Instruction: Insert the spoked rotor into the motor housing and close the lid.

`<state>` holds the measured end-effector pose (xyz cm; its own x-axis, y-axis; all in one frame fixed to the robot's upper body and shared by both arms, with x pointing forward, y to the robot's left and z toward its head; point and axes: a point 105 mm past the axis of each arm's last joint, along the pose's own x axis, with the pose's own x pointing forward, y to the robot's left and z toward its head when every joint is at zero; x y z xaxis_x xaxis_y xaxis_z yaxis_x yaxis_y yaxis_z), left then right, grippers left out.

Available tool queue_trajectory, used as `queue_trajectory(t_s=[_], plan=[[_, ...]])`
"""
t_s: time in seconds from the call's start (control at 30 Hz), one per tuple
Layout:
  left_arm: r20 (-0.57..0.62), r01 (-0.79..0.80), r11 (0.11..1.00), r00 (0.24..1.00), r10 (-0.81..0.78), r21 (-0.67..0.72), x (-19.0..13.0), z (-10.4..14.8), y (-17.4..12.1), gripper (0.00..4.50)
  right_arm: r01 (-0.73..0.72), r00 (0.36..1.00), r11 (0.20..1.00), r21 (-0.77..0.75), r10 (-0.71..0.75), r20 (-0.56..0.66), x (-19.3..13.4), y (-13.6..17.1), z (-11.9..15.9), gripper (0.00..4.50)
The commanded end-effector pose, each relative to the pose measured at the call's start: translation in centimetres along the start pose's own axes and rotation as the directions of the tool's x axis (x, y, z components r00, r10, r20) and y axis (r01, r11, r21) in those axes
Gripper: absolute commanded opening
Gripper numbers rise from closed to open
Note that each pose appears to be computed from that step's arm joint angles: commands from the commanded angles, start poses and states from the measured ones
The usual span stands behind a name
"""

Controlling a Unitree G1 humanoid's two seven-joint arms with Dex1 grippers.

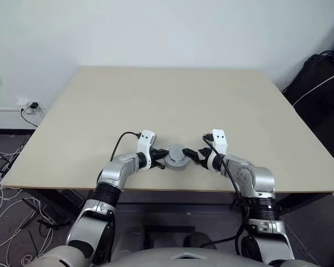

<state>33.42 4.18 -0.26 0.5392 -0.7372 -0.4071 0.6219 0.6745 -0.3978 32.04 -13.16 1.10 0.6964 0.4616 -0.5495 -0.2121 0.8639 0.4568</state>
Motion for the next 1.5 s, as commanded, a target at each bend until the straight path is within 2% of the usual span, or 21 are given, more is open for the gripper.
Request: queue_trajectory(t_s=[0.03, 0.3, 0.57, 0.73, 0.9, 1.27, 1.33, 1.5], plan=[[-0.034, -0.010, 1.000, 0.999, 0.010, 0.000, 0.1, -0.9, 0.0, 0.00, -0.024, 1.000, 0.995, 0.096, 0.023, 0.019, 0.1, 0.4, 0.8, 4.46], [-0.029, -0.013, 1.000, 0.999, 0.013, 0.001, 0.0, -0.8, 0.1, 0.00, -0.089, 0.996, 0.953, 0.291, 0.094, -0.005, 1.2, 1.2, 0.0, 4.46], [-0.028, -0.019, 1.000, 0.999, 0.019, 0.002, -0.1, -0.8, 0.2, 0.00, -0.135, 0.983, 0.917, 0.376, 0.172, -0.068, 1.9, 2.4, -1.7, 4.46], [-0.032, -0.030, 1.000, 0.999, 0.030, -0.002, -0.5, -1.1, 0.6, 0.00, -0.233, 0.953, 0.859, 0.455, 0.296, -0.072, 1.7, 4.4, -2.2, 4.46], [-0.035, -0.037, 0.999, 0.999, 0.037, -0.006, -0.7, -1.3, 0.8, 0.00, -0.311, 0.924, 0.787, 0.532, 0.381, -0.022, 1.5, 5.4, -2.0, 4.46], [-0.040, -0.035, 0.999, 0.999, 0.034, -0.010, -0.7, -1.7, 0.6, 0.00, -0.239, 0.956, 0.791, 0.563, 0.293, -0.005, 1.3, 3.4, -2.3, 4.46], [-0.041, -0.034, 0.999, 0.999, 0.033, -0.011, -0.7, -1.7, 0.5, 0.00, -0.227, 0.960, 0.792, 0.567, 0.279, -0.005, 1.3, 3.1, -2.4, 4.07], [-0.046, -0.033, 0.999, 0.998, 0.032, -0.013, -0.6, -1.9, 0.5, 0.00, -0.216, 0.965, 0.786, 0.579, 0.263, 0.002, 1.3, 2.8, -2.6, 4.07]])
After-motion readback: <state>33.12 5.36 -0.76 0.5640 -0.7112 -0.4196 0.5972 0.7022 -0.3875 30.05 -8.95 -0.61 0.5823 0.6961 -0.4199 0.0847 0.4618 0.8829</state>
